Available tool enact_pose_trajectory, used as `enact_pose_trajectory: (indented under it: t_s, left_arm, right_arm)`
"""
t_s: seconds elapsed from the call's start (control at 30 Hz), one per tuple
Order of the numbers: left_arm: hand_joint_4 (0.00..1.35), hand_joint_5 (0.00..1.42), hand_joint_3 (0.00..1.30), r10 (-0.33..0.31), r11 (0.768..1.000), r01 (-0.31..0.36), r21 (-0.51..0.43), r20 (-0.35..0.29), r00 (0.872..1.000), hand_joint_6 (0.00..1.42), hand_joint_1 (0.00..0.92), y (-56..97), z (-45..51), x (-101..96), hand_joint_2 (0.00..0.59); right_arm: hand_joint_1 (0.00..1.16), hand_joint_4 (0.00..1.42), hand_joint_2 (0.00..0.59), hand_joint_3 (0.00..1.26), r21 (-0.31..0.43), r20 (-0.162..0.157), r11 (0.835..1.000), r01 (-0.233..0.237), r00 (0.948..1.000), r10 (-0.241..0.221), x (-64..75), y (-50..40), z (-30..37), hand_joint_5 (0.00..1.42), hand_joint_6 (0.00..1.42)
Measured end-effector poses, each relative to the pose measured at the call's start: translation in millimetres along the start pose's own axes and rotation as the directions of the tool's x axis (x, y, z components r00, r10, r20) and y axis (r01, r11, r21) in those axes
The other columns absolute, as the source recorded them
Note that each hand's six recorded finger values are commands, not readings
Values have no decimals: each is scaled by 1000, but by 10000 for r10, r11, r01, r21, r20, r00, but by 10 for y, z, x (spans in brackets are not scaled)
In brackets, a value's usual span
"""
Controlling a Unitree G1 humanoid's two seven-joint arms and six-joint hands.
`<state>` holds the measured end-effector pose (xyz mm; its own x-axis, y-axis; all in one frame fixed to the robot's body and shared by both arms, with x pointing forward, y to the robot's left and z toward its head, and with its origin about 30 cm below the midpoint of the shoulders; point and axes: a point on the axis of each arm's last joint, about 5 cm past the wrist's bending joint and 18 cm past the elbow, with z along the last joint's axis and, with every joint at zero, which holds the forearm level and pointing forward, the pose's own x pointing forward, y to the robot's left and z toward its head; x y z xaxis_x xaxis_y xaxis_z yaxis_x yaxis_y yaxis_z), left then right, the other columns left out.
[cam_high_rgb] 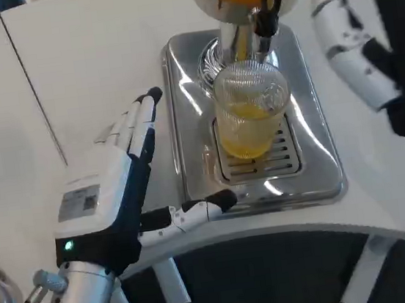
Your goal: Grasp the cup under the faucet to collect the drink, then remove the cup.
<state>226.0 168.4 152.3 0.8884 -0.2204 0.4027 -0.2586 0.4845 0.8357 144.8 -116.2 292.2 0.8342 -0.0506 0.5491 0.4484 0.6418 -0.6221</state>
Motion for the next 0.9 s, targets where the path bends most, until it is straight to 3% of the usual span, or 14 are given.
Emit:
enact_pose_trajectory:
  t_s: [0.1,0.2,0.23,0.33,0.5,0.6,0.73,0.83,0.87,0.9]
  left_arm:
    - [0,67,0,-22,10000,22,5,49,10000,108,175,0,-1,3,40]
    - [0,67,0,-47,10000,47,38,64,10000,108,170,1,-6,3,40]
    - [0,67,0,-61,10000,61,48,73,10000,108,168,1,-7,3,41]
    - [0,67,0,-130,9999,130,87,63,9999,108,166,0,-20,1,41]
    - [0,67,0,-298,9994,296,176,122,9995,108,163,-11,-26,-3,40]
    - [0,67,0,-429,9989,425,192,209,9989,108,156,-26,-12,-5,39]
    - [0,67,0,-506,9984,499,269,246,9984,104,150,-23,-16,-7,39]
    - [0,67,0,-567,9978,558,345,257,9981,100,148,-17,-24,-8,39]
    - [0,67,0,-581,9977,572,363,264,9980,96,134,-17,-24,-8,37]
    - [0,67,0,-600,9974,589,407,267,9978,95,131,-16,-27,-9,37]
  right_arm:
    - [0,0,586,0,194,178,9998,-87,9998,84,-92,-49,-35,0,0]
    - [0,0,586,0,14,-36,9993,-381,9993,381,-165,-57,-103,0,0]
    - [0,0,586,0,-195,-206,9975,-679,9975,675,-208,-49,-156,0,0]
    - [0,0,586,0,-427,-789,9889,-1423,9872,1386,-307,-30,-298,0,0]
    - [0,0,586,0,-629,-1113,9786,-1957,9759,1880,-391,-76,-450,0,0]
    - [3,0,581,0,-790,-1123,9711,-2253,9699,2159,-413,-117,-504,0,0]
    - [18,0,564,0,-1224,-835,9532,-2763,9599,2675,-449,-162,-550,0,0]
    - [48,0,548,0,-1920,-428,9239,-3309,9434,3290,-503,-219,-602,0,0]
    - [50,0,547,0,-2122,-350,9124,-3500,9358,3509,-522,-241,-622,0,0]
    - [51,0,545,0,-2428,-314,8926,-3799,9227,3842,-552,-273,-650,0,0]
